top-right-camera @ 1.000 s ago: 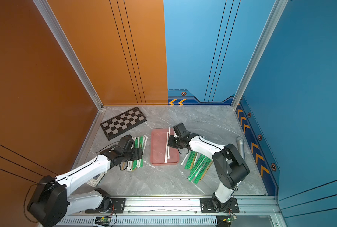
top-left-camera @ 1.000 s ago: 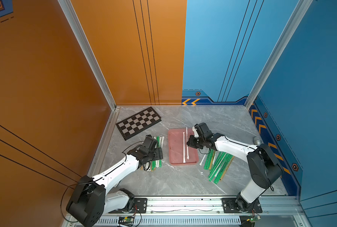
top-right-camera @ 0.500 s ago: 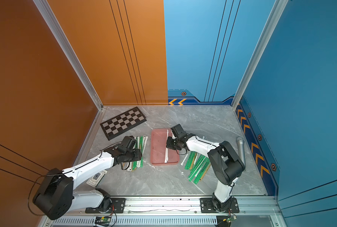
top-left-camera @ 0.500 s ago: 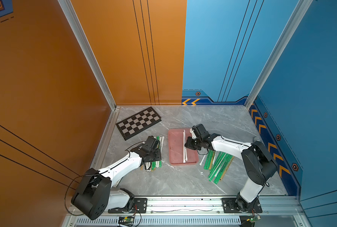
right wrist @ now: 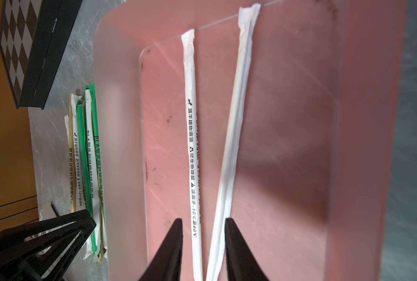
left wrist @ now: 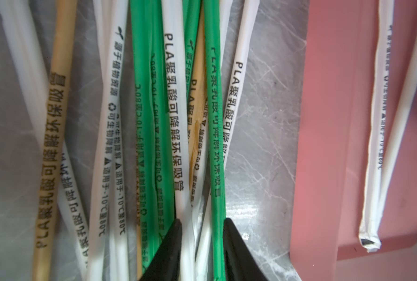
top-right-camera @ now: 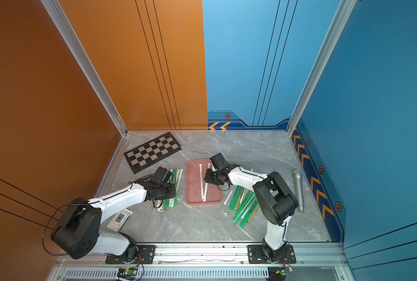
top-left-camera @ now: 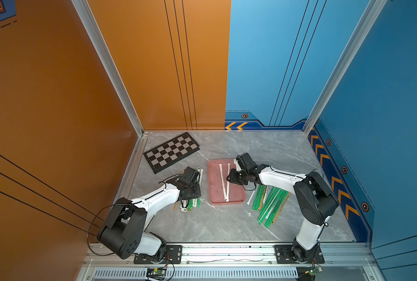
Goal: Put the straws into the storage box
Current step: Pick up the straw from the center of the board, then place the straw in the storage box, then pick up the straw from the center of the board.
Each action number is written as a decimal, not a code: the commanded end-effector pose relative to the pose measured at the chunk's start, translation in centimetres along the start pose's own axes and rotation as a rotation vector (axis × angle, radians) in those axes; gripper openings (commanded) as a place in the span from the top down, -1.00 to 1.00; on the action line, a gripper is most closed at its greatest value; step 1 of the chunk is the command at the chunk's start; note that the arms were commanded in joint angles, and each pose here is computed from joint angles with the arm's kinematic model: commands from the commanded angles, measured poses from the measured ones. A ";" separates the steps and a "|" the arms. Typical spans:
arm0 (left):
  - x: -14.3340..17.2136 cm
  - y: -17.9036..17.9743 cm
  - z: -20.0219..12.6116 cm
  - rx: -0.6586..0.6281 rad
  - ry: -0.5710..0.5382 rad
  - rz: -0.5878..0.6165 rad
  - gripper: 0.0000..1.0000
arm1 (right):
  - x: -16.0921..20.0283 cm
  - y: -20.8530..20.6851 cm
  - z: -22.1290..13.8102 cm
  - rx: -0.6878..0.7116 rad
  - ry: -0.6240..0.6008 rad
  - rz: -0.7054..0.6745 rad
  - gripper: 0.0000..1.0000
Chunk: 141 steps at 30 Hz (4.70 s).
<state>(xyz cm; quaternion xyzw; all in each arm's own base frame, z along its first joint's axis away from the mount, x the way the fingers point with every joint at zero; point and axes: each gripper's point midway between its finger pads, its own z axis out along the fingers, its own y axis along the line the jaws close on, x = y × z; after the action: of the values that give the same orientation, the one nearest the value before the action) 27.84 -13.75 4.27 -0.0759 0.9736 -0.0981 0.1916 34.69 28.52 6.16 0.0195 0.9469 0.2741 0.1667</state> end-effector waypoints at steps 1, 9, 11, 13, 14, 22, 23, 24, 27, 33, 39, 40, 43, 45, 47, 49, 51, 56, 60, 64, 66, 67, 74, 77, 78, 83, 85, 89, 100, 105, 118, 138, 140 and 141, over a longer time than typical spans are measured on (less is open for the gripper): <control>-0.4 0.6 -0.5 -0.040 -0.007 -0.004 0.38 | -0.3 -0.3 -0.9 0.026 -0.020 -0.012 0.36; -0.1 1.1 -0.2 -0.070 0.007 0.004 0.38 | -0.2 -0.7 -1.1 0.040 -0.026 -0.006 0.36; 0.0 1.2 0.0 -0.076 0.011 0.005 0.39 | -0.2 -0.8 -1.1 0.041 -0.029 -0.005 0.35; 0.0 1.2 0.1 -0.082 0.013 0.006 0.40 | -0.3 -0.8 -1.2 0.041 -0.029 -0.003 0.36; 0.0 1.2 0.2 -0.083 0.015 0.007 0.41 | -0.3 -0.8 -1.3 0.043 -0.030 -0.002 0.36; 0.4 1.4 0.8 -0.101 0.036 0.026 0.58 | -0.4 -1.1 -1.6 0.049 -0.040 0.003 0.35; 0.5 1.4 0.9 -0.102 0.038 0.026 0.62 | -0.3 -1.2 -1.6 0.051 -0.037 0.004 0.35; 0.4 1.4 0.9 -0.103 0.038 0.026 0.65 | -0.4 -1.3 -1.7 0.052 -0.040 0.005 0.35; 0.5 1.5 0.8 -0.101 0.036 0.026 0.73 | -0.3 -1.5 -1.9 0.057 -0.041 0.009 0.35; 0.1 1.3 0.1 -0.089 0.009 0.026 0.90 | -0.2 -2.2 -2.4 0.067 -0.048 0.019 0.35; -0.8 0.8 -1.4 -0.075 -0.047 0.034 0.88 | -1.0 -2.9 -3.9 0.071 -0.086 0.026 0.35; -0.9 0.6 -1.8 -0.072 -0.058 0.036 0.87 | -1.2 -3.3 -4.3 0.077 -0.098 0.032 0.35; -1.6 -0.2 -2.9 -0.048 -0.093 0.045 0.87 | -1.7 -4.9 -5.3 0.101 -0.119 0.060 0.35; -1.8 -1.0 -3.4 -0.027 -0.109 0.056 0.87 | -1.8 -6.0 -5.9 0.125 -0.128 0.078 0.35; -2.0 -2.3 -4.0 0.000 -0.122 0.081 0.87 | -2.0 -7.5 -6.4 0.162 -0.137 0.100 0.35; -2.2 -4.0 -4.5 0.031 -0.134 0.119 0.87 | -2.0 -8.8 -7.0 0.197 -0.150 0.122 0.36; -2.2 -5.6 -4.8 0.067 -0.140 0.146 0.87 | -2.0 -9.9 -7.4 0.232 -0.163 0.140 0.35; -2.0 -9.7 -4.7 0.183 -0.145 0.161 0.88 | -1.7 -11.0 -7.6 0.252 -0.161 0.165 0.35; -1.4 -12.2 -3.9 0.262 -0.124 0.163 0.89 | -1.6 -10.9 -7.6 0.252 -0.160 0.162 0.35; -0.6 -13.2 -2.5 0.274 -0.077 0.155 0.88 | -1.8 -11.8 -7.7 0.289 -0.170 0.161 0.35; -0.4 -13.2 -2.0 0.267 -0.064 0.153 0.78 | -1.9 -12.5 -7.9 0.330 -0.174 0.159 0.35; -0.2 -13.3 -1.9 0.264 -0.062 0.156 0.68 | -1.9 -12.8 -7.9 0.348 -0.173 0.157 0.35; -0.6 -13.1 -2.6 0.253 -0.099 0.163 0.32 | -0.7 -13.9 -7.4 0.434 -0.103 0.137 0.37; -0.8 -12.8 -3.0 0.247 -0.121 0.168 0.27 | 0.3 -14.2 -7.3 0.448 -0.076 0.146 0.38; -0.8 -12.6 -3.2 0.244 -0.129 0.169 0.25 | 0.6 -14.1 -7.2 0.449 -0.069 0.148 0.38; -1.4 -11.5 -4.2 0.220 -0.180 0.185 0.04 | 1.8 -14.0 -6.9 0.453 -0.042 0.157 0.38; -1.6 -10.9 -4.7 0.205 -0.202 0.190 -0.10 | 2.1 -14.0 -6.7 0.454 -0.032 0.157 0.39; -2.1 -9.4 -5.6 0.160 -0.246 0.193 -0.39 | 2.5 -13.9 -6.0 0.455 -0.006 0.157 0.39; -2.5 -5.8 -6.5 0.082 -0.296 0.166 -0.98 | 4.0 -13.9 -5.2 0.485 0.032 0.169 0.39; -2.7 -4.6 -7.1 0.058 -0.308 0.153 -0.98 | 4.2 -13.9 -4.4 0.497 0.056 0.154 0.44; -2.9 -0.8 -8.0 -0.014 -0.336 0.067 -0.97 | 3.7 -14.2 -4.9 0.518 0.049 0.141 0.72; -2.1 1.6 -6.9 -0.047 -0.296 -0.001 -0.97 | -0.4 -7.3 -9.2 0.345 -0.136 0.096 0.90; -2.0 1.8 -6.7 -0.051 -0.291 -0.004 -0.97 | -0.7 -6.1 -9.7 0.314 -0.150 0.081 0.89; -2.0 1.8 -6.6 -0.053 -0.285 -0.002 -0.97 | -0.7 -5.4 -9.7 0.298 -0.151 0.070 0.89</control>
<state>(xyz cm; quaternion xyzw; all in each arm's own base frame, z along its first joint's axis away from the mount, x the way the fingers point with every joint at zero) 27.45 -11.17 11.81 -0.0891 0.9313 -0.0716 0.3458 32.61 18.12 9.45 0.1009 0.9641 0.1232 0.2127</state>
